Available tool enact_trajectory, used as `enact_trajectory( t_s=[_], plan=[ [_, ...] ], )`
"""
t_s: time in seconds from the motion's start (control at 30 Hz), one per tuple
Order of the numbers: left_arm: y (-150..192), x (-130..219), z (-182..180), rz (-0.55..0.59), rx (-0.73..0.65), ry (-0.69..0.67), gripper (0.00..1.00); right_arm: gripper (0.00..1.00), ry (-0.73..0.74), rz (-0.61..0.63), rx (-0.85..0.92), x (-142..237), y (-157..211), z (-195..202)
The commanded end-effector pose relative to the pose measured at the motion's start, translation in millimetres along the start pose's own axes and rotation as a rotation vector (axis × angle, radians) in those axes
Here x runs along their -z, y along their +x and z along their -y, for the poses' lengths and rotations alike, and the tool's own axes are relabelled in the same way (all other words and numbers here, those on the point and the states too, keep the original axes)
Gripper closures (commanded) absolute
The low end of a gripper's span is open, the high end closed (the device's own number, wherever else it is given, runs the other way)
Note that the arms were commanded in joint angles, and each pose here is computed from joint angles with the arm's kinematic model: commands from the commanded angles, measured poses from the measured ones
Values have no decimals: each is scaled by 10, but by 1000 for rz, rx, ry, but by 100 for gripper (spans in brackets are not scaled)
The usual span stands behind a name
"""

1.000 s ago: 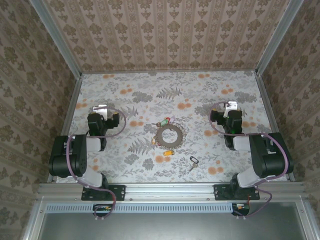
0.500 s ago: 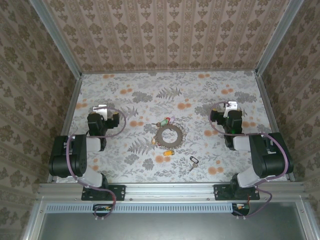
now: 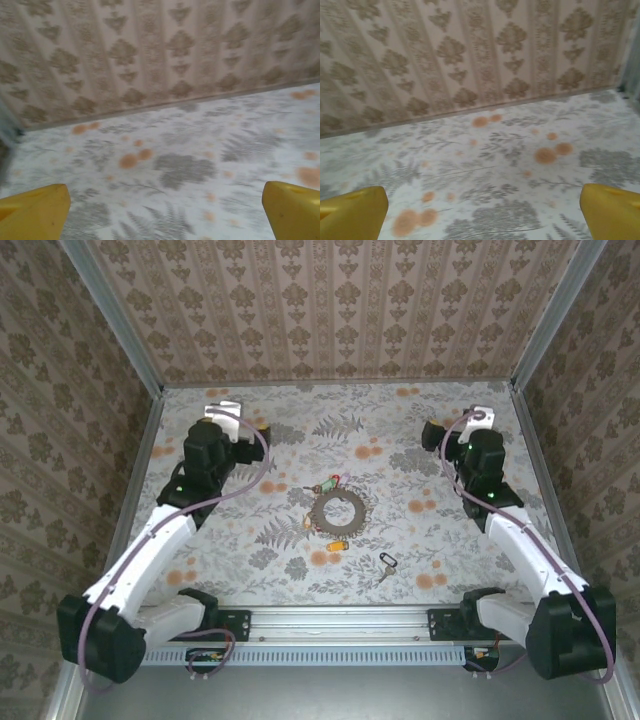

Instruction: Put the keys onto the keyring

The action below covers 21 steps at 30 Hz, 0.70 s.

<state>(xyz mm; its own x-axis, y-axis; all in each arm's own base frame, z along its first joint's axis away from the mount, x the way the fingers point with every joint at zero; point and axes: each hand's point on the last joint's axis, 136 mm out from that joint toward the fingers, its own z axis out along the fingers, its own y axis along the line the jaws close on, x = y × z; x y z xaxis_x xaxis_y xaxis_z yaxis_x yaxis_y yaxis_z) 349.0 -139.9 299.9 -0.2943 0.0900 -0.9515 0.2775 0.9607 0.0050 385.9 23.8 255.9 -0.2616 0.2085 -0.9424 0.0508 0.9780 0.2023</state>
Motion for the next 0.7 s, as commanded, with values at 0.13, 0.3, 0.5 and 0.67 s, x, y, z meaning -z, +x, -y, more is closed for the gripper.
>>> enact_trajectory(
  t_s=[0.13,0.3,0.5,0.67],
  plan=[
    [874,168,1112,-496,91,313,0,0,-242,-537,-150,94,1191,-465],
    [1309,-197,1804,-692,25,422,0,1,-236,-628,-174,223,1480,-432],
    [1774,-287,2145,-802,-58,512,6,1,-214,-624,-190,415,1541,-361],
    [2109,-160,2308,-907,-163,571,33,5,-198,-615,-215,482,1648,-310]
  ],
)
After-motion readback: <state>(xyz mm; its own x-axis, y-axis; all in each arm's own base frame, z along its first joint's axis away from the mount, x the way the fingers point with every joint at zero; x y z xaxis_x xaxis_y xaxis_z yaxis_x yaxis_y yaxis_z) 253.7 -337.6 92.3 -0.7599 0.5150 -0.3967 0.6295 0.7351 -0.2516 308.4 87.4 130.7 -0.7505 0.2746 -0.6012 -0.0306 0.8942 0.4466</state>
